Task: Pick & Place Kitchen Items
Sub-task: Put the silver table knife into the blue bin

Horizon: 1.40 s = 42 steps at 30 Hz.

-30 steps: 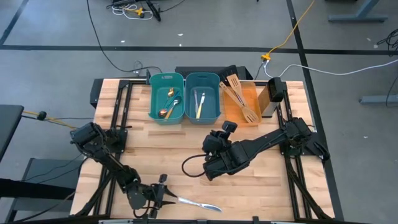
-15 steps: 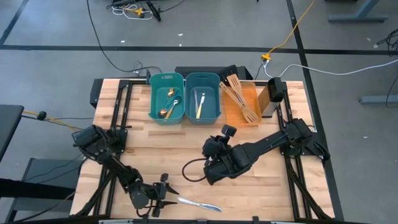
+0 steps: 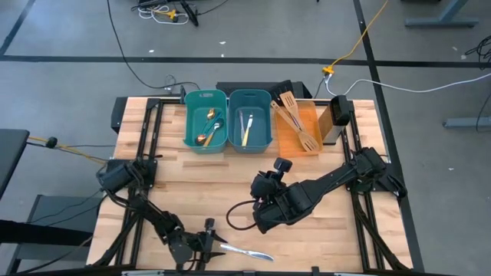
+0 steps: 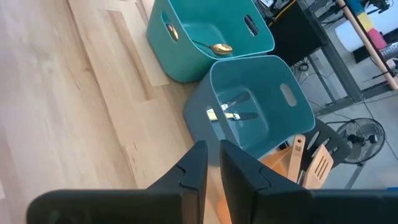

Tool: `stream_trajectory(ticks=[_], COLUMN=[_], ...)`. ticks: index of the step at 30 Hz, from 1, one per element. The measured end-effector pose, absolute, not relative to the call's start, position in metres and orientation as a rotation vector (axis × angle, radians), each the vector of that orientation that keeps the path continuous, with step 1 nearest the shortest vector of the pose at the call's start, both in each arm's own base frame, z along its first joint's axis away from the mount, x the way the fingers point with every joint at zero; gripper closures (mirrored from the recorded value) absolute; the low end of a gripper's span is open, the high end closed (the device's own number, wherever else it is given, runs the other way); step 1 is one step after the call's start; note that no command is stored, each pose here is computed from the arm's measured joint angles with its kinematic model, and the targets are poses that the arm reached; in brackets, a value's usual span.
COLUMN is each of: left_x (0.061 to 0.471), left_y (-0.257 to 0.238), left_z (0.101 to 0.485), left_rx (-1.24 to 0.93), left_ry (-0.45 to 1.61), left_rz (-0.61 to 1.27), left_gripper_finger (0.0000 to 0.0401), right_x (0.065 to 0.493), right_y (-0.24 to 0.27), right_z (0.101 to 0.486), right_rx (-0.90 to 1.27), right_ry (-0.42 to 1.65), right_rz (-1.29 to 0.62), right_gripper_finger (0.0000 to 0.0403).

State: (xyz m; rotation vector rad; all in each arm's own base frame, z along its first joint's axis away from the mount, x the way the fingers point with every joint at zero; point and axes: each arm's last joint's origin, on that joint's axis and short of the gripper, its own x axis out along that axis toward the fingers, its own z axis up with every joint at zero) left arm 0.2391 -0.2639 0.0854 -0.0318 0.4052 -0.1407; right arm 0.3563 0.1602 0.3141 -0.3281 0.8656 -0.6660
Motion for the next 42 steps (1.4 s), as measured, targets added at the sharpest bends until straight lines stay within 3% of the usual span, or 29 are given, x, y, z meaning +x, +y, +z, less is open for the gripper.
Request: stream_trajectory(ticks=[42], left_x=[0.261], left_y=[-0.259], left_z=[0.059], left_rx=[-0.069], left_ry=[0.388], left_rz=[-0.142], left_gripper_finger=[0.0213], right_x=[0.359], right_y=[0.161], right_z=[0.315], right_rx=[-0.334], right_ry=[0.855], right_rz=[-0.652], right_gripper_finger=[0.035])
